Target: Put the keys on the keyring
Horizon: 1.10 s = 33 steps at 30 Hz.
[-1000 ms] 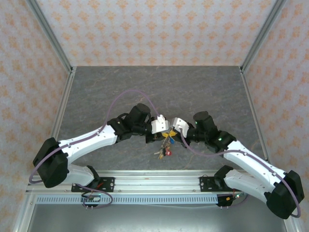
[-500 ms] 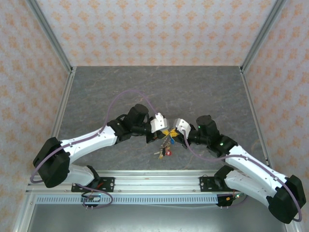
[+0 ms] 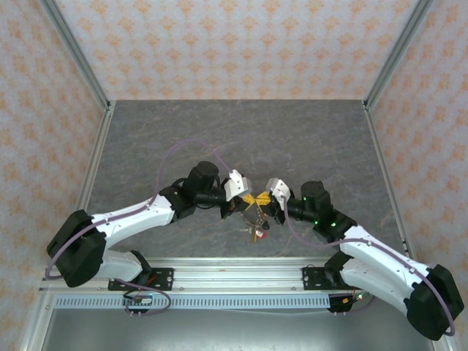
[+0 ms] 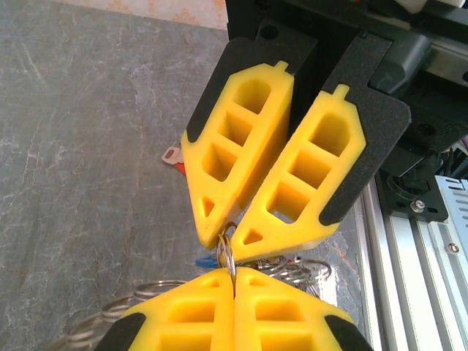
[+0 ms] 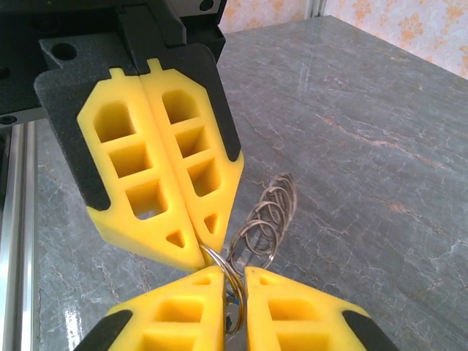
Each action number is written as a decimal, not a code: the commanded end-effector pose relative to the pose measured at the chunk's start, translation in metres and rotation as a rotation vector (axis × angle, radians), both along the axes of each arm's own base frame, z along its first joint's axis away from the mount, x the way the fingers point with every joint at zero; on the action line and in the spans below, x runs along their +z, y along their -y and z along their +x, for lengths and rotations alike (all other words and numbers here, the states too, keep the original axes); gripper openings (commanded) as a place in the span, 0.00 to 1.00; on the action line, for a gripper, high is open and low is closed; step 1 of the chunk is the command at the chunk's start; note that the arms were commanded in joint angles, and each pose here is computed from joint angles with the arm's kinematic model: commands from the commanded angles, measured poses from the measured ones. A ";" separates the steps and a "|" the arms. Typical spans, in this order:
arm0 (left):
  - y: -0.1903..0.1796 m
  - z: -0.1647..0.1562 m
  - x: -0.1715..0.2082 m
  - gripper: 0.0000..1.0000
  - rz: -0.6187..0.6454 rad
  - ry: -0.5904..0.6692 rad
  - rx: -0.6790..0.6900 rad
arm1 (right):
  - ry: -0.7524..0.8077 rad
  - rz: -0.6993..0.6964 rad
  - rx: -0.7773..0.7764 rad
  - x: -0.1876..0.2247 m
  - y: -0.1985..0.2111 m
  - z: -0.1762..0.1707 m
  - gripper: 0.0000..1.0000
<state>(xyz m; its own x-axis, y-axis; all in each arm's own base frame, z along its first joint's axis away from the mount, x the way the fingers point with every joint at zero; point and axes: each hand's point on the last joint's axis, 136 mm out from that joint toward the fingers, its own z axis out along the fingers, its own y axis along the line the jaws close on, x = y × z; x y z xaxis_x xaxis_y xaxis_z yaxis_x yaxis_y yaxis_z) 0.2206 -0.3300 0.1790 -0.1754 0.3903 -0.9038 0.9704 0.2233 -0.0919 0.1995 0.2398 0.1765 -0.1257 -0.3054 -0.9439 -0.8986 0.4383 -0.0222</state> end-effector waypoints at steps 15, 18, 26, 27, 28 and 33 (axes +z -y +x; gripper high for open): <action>-0.007 0.008 0.004 0.20 0.076 0.102 0.021 | 0.006 0.023 0.086 0.030 -0.011 -0.001 0.00; -0.007 0.007 -0.001 0.23 0.116 0.097 0.000 | 0.003 0.016 0.107 0.033 -0.015 -0.001 0.00; -0.004 0.007 -0.001 0.20 0.136 0.104 -0.022 | 0.006 0.001 0.145 0.037 -0.019 -0.003 0.00; -0.004 0.007 -0.002 0.17 0.144 0.108 -0.025 | 0.008 -0.002 0.148 0.038 -0.019 -0.003 0.00; -0.004 0.007 -0.003 0.15 0.156 0.108 -0.029 | 0.012 0.001 0.150 0.039 -0.019 -0.003 0.00; -0.007 0.007 -0.008 0.07 0.196 0.114 -0.036 | 0.018 -0.014 0.167 0.040 -0.018 -0.007 0.00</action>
<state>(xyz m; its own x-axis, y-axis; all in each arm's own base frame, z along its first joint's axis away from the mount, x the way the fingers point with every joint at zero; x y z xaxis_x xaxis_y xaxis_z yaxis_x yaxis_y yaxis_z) 0.2250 -0.3233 0.1723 -0.0814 0.5275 -0.8457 0.9796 0.1989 0.0298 0.1962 0.2491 0.1800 -0.1601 -0.3877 -0.9078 -0.9378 0.3467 0.0173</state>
